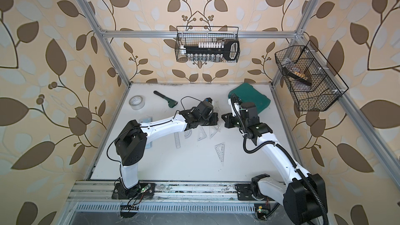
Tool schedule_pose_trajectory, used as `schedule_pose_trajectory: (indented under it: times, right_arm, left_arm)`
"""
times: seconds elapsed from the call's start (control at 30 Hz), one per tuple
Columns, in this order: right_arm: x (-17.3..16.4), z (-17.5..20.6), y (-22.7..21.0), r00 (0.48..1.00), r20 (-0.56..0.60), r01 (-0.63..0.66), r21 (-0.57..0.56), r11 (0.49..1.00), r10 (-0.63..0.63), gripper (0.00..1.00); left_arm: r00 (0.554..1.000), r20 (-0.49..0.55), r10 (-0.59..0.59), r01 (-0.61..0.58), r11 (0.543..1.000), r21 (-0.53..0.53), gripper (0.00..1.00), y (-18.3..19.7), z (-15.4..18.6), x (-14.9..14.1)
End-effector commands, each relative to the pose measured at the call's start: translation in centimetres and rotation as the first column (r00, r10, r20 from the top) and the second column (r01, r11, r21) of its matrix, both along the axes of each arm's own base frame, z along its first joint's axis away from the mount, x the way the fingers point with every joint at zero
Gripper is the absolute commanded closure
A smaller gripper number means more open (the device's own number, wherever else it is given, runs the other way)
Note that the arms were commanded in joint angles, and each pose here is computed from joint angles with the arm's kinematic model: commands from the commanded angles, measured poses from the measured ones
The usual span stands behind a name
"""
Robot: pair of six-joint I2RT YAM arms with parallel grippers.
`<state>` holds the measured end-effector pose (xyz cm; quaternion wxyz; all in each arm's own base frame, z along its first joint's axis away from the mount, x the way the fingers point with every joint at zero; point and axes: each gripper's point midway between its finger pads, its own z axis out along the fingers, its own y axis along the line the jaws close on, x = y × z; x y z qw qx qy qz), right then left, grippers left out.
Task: Open the ruler set and take out the ruler
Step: Take out the ruler from the ruler set bag, then place the ruler at the center of the board.
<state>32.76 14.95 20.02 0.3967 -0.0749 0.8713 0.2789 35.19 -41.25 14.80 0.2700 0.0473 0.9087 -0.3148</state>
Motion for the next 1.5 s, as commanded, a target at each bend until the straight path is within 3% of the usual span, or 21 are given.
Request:
schedule_pose_trajectory:
  times: [0.0,0.47,0.77,1.07,1.3,1.47]
  right_arm:
    - [-0.1,-0.9,0.1,1.000,-0.003,-0.012,-0.017,1.000,0.012,1.00]
    - [2.0,0.0,-1.4,0.993,0.023,0.116,-0.043,0.992,-0.115,1.00]
    - [3.4,1.9,-2.2,0.978,0.050,0.205,-0.009,0.979,-0.204,1.00]
    - [4.2,3.6,-1.7,0.977,0.049,0.207,0.036,0.978,-0.209,1.00]
    - [4.1,3.9,-1.6,0.978,0.047,0.204,0.040,0.978,-0.206,1.00]
    - [4.0,4.3,-1.8,0.976,0.050,0.210,0.031,0.977,-0.211,1.00]
  left_arm:
    - [0.998,0.069,0.015,-0.008,0.994,-0.111,1.00,-0.3,5.6,0.9]
    - [0.991,0.012,-0.137,0.136,0.968,-0.209,1.00,0.2,8.6,-3.6]
    - [0.984,-0.076,-0.163,0.146,0.970,-0.193,1.00,2.9,6.3,-7.1]
    - [0.984,-0.086,-0.156,0.140,0.975,-0.173,1.00,5.8,6.4,-9.6]
    - [0.978,-0.093,-0.189,0.169,0.969,-0.182,1.00,5.9,6.7,-10.3]
    - [0.984,-0.086,-0.155,0.144,0.983,-0.115,1.00,7.0,5.6,-10.0]
